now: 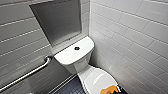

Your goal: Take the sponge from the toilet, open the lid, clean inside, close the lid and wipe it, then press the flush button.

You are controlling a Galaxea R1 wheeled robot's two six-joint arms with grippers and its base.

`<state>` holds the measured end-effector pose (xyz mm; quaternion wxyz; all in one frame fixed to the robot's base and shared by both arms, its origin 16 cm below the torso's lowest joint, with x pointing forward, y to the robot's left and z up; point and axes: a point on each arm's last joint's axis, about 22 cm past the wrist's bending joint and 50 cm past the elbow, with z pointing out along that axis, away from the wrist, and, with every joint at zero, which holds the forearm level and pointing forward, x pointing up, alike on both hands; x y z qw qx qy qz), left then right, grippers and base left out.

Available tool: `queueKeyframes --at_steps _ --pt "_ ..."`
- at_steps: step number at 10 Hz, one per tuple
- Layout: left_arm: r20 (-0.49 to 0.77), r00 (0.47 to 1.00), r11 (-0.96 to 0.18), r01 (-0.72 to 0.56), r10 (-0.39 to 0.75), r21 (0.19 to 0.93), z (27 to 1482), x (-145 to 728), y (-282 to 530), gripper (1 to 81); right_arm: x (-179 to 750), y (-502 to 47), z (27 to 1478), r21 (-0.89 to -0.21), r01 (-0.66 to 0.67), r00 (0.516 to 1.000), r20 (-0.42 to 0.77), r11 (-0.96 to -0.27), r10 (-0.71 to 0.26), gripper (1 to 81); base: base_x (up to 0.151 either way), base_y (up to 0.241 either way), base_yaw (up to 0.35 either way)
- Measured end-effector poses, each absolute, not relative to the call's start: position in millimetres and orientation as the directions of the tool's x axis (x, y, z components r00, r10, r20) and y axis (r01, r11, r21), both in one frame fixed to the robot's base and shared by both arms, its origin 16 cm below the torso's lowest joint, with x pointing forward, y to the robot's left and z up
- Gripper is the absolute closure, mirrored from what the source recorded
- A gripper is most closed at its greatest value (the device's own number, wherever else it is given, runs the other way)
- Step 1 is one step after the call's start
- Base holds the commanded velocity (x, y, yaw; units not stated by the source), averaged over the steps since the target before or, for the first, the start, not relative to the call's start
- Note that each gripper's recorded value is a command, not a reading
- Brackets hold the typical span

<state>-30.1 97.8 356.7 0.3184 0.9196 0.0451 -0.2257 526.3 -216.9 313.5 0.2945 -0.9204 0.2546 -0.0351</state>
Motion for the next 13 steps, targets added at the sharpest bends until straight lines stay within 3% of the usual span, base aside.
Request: queueKeyframes --at_steps 5,6,8,9,13 --pt "-0.432 0.899 -0.79 0.213 -0.072 0.575 356 -30 93 1.0 421 -284 306 -0.509 -0.538 0.821 -0.135 -0.672 -0.555 81.1 0.0 0.0 0.0" --pt "-0.43 0.9 -0.79 0.21 -0.075 0.576 356 -30 93 1.0 384 -294 302 -0.471 -0.561 0.815 -0.168 -0.681 -0.555 81.1 0.0 0.0 0.0" --pt "-0.428 0.901 -0.791 0.206 -0.077 0.576 355 -29 94 1.0 288 -334 299 -0.332 -0.605 0.796 -0.26 -0.724 -0.546 81.1 0.0 0.0 0.0" --pt "-0.427 0.901 -0.791 0.205 -0.078 0.577 355 -30 94 1.0 272 -348 306 -0.309 -0.608 0.793 -0.273 -0.731 -0.544 81.1 0.0 0.0 0.0" --pt "-0.418 0.904 -0.78 0.201 -0.085 0.593 356 -26 81 1.0 290 -312 349 -0.409 -0.559 0.828 -0.317 -0.721 -0.463 81.1 0.0 0.0 0.0"
